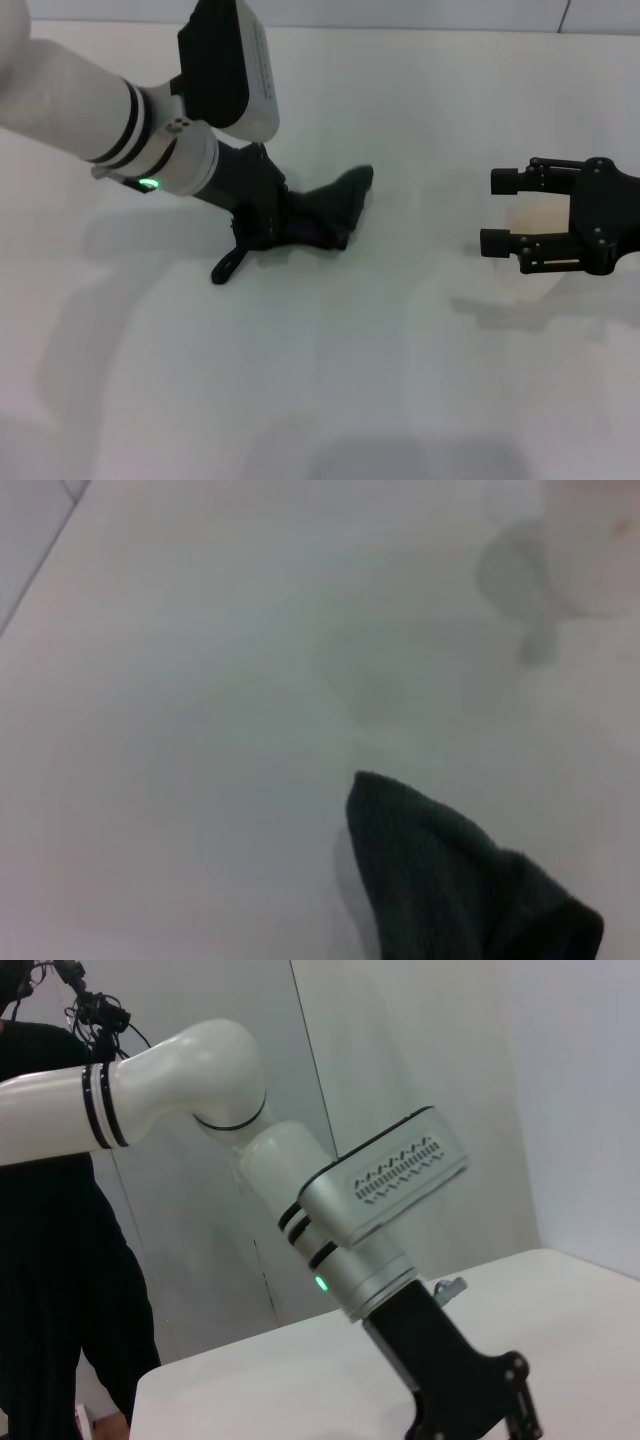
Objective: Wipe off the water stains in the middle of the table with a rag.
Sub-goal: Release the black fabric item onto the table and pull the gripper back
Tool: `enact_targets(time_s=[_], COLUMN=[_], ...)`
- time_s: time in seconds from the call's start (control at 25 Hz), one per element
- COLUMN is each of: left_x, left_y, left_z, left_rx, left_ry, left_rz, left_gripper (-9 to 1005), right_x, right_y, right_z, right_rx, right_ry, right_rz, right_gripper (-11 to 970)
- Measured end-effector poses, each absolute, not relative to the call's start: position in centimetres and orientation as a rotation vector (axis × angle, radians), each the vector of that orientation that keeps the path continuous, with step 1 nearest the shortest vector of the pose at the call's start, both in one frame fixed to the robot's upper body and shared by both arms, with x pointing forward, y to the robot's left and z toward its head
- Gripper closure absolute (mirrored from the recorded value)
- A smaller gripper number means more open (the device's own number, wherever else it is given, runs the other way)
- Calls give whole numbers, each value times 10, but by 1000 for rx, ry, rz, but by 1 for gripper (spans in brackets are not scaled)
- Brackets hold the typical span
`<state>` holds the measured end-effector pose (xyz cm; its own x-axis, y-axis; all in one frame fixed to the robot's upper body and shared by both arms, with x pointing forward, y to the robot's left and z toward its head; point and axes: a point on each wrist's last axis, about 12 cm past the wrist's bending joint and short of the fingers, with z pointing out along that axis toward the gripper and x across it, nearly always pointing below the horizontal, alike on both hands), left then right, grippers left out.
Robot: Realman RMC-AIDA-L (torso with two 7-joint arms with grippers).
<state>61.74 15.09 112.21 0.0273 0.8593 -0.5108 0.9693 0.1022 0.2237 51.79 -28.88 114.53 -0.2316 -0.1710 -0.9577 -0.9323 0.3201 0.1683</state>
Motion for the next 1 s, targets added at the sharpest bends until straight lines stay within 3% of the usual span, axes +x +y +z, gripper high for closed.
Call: enact_targets(time_s=[1.0], left_x=[599], left_y=[189], left_z=[1109], left_rx=[1589], left_ry=[2043], left_rz=[-331], left_gripper=[866], right_x=[520], right_y=[-286], right_z=[1146], right_rx=[-1014], right_ry=[1640], right_rz=[1018], right_gripper=[160])
